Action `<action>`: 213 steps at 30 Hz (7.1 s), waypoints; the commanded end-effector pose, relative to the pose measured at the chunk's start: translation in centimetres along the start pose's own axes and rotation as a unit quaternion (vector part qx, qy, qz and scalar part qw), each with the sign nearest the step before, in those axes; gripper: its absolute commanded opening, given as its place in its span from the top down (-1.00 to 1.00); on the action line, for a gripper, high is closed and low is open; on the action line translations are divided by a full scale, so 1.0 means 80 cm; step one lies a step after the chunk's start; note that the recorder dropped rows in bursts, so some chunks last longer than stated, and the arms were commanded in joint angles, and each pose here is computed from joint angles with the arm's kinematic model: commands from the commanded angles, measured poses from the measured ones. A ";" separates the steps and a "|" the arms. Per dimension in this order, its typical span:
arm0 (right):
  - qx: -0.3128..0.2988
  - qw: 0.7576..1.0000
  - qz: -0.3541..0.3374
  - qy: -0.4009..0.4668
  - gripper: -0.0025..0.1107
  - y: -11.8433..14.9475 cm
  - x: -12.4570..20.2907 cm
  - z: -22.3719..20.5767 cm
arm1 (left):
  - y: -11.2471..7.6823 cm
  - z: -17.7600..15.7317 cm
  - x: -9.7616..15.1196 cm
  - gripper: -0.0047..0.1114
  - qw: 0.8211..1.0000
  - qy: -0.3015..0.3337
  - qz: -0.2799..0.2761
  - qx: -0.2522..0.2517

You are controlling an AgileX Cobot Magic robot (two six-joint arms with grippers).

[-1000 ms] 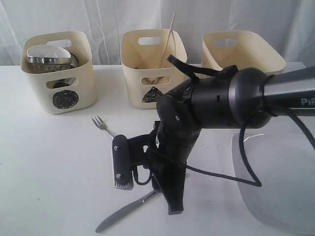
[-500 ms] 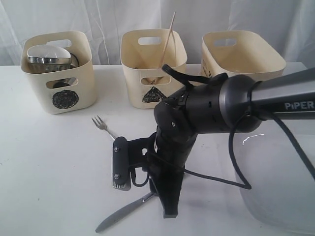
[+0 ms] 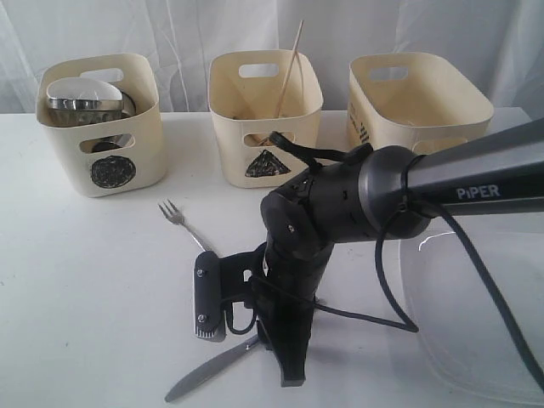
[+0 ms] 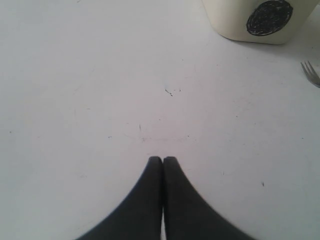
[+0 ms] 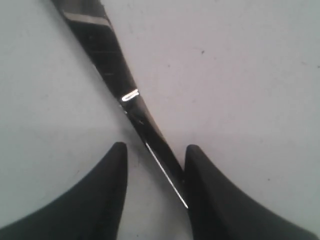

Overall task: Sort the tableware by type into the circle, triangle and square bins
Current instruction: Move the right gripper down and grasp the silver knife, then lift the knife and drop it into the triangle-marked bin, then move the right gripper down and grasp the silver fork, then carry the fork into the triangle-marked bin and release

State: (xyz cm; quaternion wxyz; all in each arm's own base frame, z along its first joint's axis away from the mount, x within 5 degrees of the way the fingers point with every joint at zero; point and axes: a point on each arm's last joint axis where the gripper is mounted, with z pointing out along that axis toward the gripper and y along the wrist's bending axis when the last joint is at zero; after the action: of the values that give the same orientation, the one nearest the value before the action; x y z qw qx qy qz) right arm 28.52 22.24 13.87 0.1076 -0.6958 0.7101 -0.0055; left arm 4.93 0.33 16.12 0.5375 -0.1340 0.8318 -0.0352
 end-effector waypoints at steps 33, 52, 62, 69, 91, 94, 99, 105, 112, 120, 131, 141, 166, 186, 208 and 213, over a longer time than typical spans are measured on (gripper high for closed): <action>-0.076 0.990 0.118 -0.028 0.45 0.016 -0.009 0.013 | 0.000 0.000 0.002 0.92 1.000 0.005 -0.005 0.002; -0.110 0.983 0.150 0.005 0.96 0.022 -0.005 0.023 | 0.000 0.000 0.002 0.92 1.000 0.005 -0.005 0.002; -0.034 0.985 0.160 -0.047 0.96 0.000 -0.018 -0.053 | 0.000 0.000 0.002 0.92 1.000 0.005 -0.005 0.002; -0.026 0.982 0.178 -0.055 0.96 -0.003 -0.021 -0.061 | 0.000 0.000 0.002 0.92 1.000 0.005 -0.005 0.002; 0.301 0.663 0.465 -0.504 0.96 -0.166 0.007 -0.217 | 0.000 0.000 0.002 0.92 1.000 0.005 -0.005 0.002; 0.323 0.643 0.475 -0.506 0.96 -0.186 0.023 -0.194 | 0.000 0.000 0.002 0.92 1.000 0.005 -0.005 0.002; 0.427 0.620 0.427 -0.501 0.96 -0.229 0.050 -0.121 | 0.000 0.000 0.002 0.92 1.000 0.005 -0.005 0.002; 0.421 0.631 0.441 -0.480 0.67 -0.255 0.057 -0.087 | 0.000 0.000 0.002 0.92 1.000 0.005 -0.005 0.002; 0.399 0.652 0.452 -0.460 0.59 -0.253 0.056 -0.084 | 0.000 0.000 0.002 0.92 1.000 0.005 -0.005 0.002; 0.212 0.778 0.507 -0.305 0.67 -0.201 0.053 -0.129 | 0.000 0.000 0.002 0.92 1.000 0.005 -0.005 0.002; 0.092 0.868 0.431 -0.229 0.96 -0.123 -0.014 -0.152 | 0.000 0.000 0.002 0.92 1.000 0.005 -0.005 0.002; -0.035 0.883 0.457 -0.095 0.96 -0.102 -0.057 -0.052 | 0.000 0.000 0.002 0.92 1.000 0.005 -0.005 0.002; 0.041 0.902 0.415 -0.116 0.28 -0.178 -0.094 0.014 | 0.000 0.000 0.002 0.92 1.000 0.005 -0.005 0.002; 0.045 0.909 0.402 -0.096 0.60 -0.178 -0.089 0.051 | 0.000 0.000 0.002 0.92 1.000 0.005 -0.005 0.002; 0.084 0.886 0.425 -0.164 0.96 -0.183 -0.095 -0.083 | 0.000 0.000 0.002 0.92 1.000 0.005 -0.005 0.002; 0.139 0.894 0.398 -0.154 0.96 -0.180 -0.082 -0.141 | 0.000 0.000 0.002 0.92 1.000 0.005 -0.005 0.002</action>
State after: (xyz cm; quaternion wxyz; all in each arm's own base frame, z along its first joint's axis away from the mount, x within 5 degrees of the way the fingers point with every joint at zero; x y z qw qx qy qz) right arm 41.47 27.80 25.59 0.2861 -0.3175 0.9007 0.0783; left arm 4.93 0.33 16.12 0.5375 -0.1340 0.8318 -0.0352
